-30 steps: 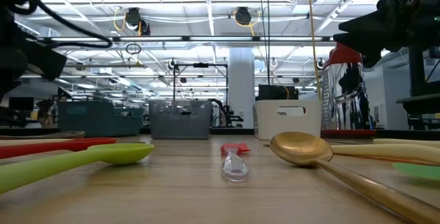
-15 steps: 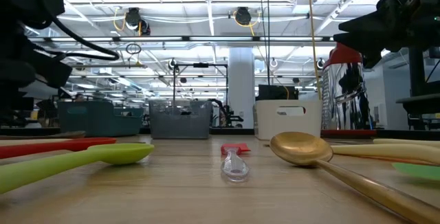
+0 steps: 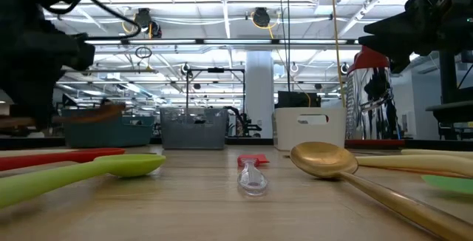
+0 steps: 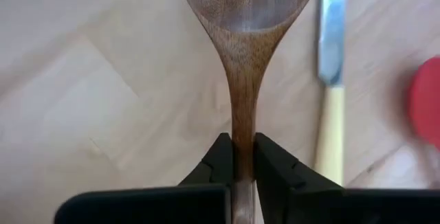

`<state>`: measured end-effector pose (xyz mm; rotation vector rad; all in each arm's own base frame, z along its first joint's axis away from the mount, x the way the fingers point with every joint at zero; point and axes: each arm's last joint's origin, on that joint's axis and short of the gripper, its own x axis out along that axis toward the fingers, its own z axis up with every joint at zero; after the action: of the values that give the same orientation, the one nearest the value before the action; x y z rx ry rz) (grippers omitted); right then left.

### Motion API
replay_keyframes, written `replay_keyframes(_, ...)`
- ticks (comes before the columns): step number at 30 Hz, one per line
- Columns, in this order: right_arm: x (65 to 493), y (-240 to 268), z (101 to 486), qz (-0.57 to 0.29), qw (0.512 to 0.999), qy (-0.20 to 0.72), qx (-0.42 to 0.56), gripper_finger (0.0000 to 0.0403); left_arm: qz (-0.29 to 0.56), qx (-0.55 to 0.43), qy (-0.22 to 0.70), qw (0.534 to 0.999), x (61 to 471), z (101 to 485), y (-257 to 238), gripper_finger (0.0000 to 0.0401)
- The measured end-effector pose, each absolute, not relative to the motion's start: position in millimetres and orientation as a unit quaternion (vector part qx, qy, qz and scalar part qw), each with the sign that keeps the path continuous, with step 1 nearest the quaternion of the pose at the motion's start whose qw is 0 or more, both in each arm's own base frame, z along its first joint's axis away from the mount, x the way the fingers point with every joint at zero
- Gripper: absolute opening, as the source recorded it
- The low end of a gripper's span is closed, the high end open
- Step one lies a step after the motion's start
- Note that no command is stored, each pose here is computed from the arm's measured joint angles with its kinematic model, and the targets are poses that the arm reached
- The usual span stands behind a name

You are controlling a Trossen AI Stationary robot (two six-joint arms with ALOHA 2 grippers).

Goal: Pick & Place Kitchen Items
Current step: Put the brown serving spoon into the blue bin

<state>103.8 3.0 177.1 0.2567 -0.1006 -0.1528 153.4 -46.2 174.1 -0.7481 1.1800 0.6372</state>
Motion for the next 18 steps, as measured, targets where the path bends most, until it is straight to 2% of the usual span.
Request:
replay_keyframes(6, 104, 3, 177, -0.076, 0.988, -0.050, 0.128, 0.0134, 0.295, -0.336, 0.469, 0.761, 151, 198, -25, 0.0021)
replay_keyframes(12, 104, 3, 177, -0.077, 0.987, -0.051, 0.128, 0.0134, 0.303, -0.283, 0.427, 0.804, 161, 248, -3, 0.0021)
replay_keyframes(18, 104, 3, 177, -0.078, 0.987, -0.050, 0.129, 0.0134, 0.322, -0.219, 0.429, 0.815, 172, 287, 28, 0.0021)
